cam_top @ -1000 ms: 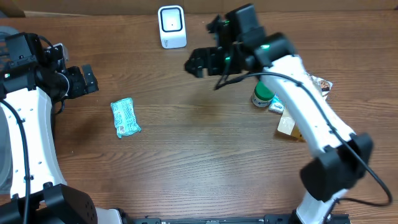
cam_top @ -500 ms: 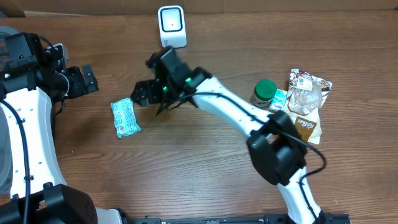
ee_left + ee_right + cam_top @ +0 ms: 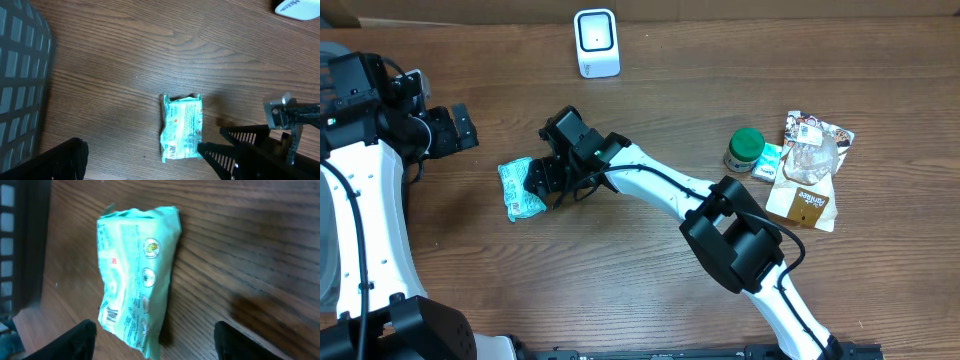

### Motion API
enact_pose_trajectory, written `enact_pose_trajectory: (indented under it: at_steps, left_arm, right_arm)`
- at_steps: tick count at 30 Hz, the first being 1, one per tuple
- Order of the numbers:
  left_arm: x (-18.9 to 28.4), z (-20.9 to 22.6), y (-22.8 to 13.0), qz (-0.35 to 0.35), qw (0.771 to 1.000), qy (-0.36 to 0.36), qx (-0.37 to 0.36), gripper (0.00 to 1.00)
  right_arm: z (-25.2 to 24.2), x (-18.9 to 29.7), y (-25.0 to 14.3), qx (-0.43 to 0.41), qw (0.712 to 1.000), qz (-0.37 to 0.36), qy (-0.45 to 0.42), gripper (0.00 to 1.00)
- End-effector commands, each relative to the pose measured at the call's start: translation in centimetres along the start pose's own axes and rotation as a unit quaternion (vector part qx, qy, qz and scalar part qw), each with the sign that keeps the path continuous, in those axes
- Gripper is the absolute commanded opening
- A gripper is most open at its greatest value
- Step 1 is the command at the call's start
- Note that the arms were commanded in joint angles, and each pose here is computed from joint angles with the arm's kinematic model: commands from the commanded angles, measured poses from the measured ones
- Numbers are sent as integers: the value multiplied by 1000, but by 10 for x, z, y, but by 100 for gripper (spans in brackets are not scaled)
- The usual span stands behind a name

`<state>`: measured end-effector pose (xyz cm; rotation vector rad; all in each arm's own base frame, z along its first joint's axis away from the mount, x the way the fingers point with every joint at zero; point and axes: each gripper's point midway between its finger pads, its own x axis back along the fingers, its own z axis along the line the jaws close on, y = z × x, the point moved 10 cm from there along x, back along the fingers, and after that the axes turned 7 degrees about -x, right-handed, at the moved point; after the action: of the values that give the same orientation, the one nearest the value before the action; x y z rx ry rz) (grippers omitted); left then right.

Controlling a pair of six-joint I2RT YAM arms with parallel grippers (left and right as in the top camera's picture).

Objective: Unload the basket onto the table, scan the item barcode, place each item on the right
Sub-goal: 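Release the snack bag and reach the right gripper to the wipes pack, then grasp the mint-green wipes pack with the right gripper and lift it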

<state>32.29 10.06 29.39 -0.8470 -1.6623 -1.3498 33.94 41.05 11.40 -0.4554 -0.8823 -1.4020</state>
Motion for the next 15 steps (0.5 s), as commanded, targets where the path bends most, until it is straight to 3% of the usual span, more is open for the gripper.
enact_pose_trajectory:
  at_steps: [1,8,15]
  left_arm:
    - [1,-1,1,-3,1000,0,-9,100]
    - [1,-1,1,-3,1000,0,-9,100]
    - [1,-1,1,-3,1000,0,-9,100]
  right_arm:
    - [-3,-11,-6,3,1000,-4,-18,65]
    - [1,-20,-17,18,999,-21,-39,63]
    - [-3,-24,-18,19,998,-29,-43,54]
